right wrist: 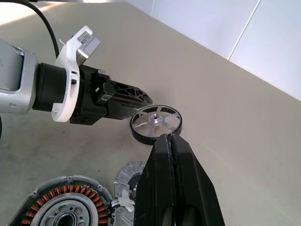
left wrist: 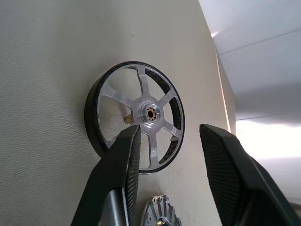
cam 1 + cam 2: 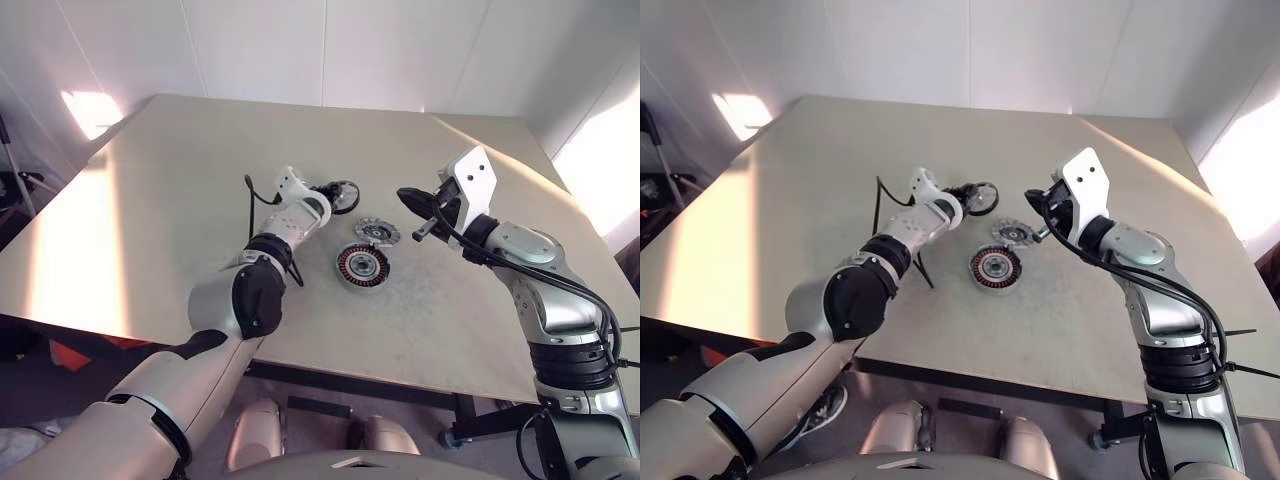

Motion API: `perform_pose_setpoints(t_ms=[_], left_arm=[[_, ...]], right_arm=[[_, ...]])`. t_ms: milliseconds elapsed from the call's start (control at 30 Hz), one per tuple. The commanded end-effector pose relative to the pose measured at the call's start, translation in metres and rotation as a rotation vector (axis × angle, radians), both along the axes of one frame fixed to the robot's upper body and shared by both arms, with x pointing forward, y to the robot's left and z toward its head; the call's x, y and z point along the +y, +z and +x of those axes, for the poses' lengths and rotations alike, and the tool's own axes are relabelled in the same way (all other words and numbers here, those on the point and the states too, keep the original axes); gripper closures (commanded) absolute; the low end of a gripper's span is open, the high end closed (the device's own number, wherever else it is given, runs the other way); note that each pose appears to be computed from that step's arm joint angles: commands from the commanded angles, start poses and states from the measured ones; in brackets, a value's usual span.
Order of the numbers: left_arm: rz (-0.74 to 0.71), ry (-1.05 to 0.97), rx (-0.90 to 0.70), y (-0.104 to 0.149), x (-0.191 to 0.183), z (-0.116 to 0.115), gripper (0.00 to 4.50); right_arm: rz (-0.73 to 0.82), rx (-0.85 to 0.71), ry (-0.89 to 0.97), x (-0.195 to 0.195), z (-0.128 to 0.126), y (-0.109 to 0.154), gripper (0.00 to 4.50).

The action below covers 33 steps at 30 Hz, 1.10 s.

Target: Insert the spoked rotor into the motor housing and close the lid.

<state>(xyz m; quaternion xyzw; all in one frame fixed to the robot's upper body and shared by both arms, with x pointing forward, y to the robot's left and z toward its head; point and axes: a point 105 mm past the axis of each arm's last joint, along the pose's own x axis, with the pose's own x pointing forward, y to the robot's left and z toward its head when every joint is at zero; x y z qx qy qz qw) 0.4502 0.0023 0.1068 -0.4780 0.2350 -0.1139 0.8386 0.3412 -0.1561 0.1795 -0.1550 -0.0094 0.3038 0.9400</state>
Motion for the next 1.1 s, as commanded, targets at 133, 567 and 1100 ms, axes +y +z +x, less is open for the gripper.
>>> perform_pose_setpoints(t_ms=[133,567,1100], left_arm=[[0.016,0.027,-0.041,0.016,0.005,0.007,2.78],[0.306,-0.113,-0.305,0.028,0.023,0.013,3.96],[0.493,-0.174,-0.469,-0.007,0.151,-0.008,3.99]], right_arm=[[0.005,-0.072,-0.002,0.001,-0.002,0.018,4.5],[0.001,-0.018,-0.063,-0.002,0.043,0.004,4.5],[-0.228,0.07,0.175,0.085,0.108,-0.029,2.25]])
